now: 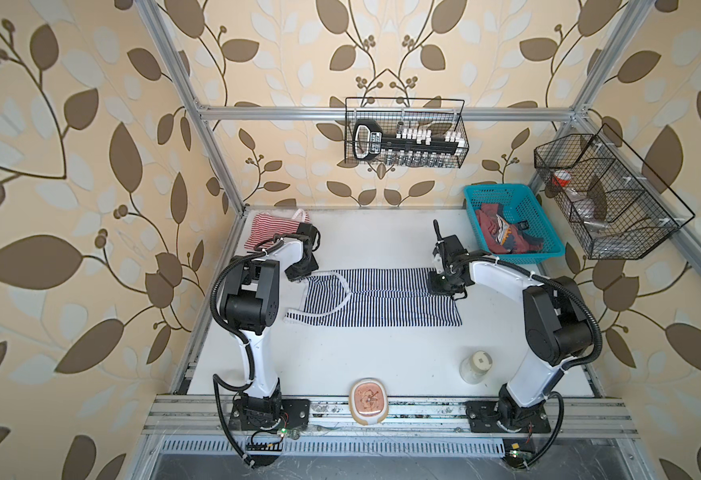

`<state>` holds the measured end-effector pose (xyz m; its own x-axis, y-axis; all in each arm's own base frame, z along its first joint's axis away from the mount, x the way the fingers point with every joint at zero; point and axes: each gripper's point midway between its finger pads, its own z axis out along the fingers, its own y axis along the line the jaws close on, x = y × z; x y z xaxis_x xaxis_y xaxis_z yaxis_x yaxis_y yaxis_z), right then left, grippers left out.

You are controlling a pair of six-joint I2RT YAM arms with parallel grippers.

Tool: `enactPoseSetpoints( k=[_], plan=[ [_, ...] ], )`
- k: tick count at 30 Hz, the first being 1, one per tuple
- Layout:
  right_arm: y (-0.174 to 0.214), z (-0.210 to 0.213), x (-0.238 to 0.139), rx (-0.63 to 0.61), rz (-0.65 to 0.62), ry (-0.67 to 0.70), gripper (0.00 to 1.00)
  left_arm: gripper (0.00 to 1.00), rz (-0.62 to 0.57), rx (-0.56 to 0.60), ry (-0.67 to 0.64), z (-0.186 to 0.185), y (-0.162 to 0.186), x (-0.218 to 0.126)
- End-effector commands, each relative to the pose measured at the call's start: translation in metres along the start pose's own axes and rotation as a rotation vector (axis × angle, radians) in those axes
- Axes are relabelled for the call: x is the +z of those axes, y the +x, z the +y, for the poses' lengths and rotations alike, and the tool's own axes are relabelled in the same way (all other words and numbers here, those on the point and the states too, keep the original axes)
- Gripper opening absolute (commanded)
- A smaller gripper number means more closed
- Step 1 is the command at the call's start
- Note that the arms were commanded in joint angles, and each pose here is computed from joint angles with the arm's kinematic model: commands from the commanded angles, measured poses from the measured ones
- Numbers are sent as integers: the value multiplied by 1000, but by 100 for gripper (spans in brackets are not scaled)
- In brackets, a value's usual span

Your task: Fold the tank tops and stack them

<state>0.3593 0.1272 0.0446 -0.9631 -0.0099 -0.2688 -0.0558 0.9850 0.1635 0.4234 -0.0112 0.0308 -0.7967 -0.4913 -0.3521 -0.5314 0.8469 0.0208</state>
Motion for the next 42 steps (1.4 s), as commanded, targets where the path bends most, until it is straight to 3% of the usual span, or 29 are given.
enactPoseSetpoints(
  k=[1, 6, 13, 16, 18, 22, 25, 28, 29, 42],
  plan=[
    [5, 3, 7, -12, 26, -8, 23, 18, -159, -101, 39, 2, -32, -28],
    [5, 3, 8, -15, 29, -10, 24, 33, -222, -125, 59, 1, -47, -43],
    [-11, 8, -3, -43, 3, -13, 24, 44, -276, -129, 102, -2, -65, -84],
    [-24, 12, -9, -60, -19, -19, 25, 60, -294, -146, 114, 4, -62, -101],
    [-34, 16, -11, -70, -29, -29, 27, 63, -314, -144, 128, 1, -57, -113],
    [-53, 22, -6, -96, -33, -47, 27, 49, -283, -76, 229, -37, -33, -128],
    [-62, 24, 5, -105, -13, -64, 14, 35, -153, -19, 298, -74, -7, -119],
    [-67, 19, 16, -106, 13, -57, 0, 24, -60, 52, 279, -97, 19, -102],
    [-67, 19, 19, -108, 18, -57, 0, 22, -42, 66, 268, -101, 25, -96],
    [-31, -2, 51, -85, 117, -24, 0, 21, 141, 149, 123, -113, 58, -17]
  ],
)
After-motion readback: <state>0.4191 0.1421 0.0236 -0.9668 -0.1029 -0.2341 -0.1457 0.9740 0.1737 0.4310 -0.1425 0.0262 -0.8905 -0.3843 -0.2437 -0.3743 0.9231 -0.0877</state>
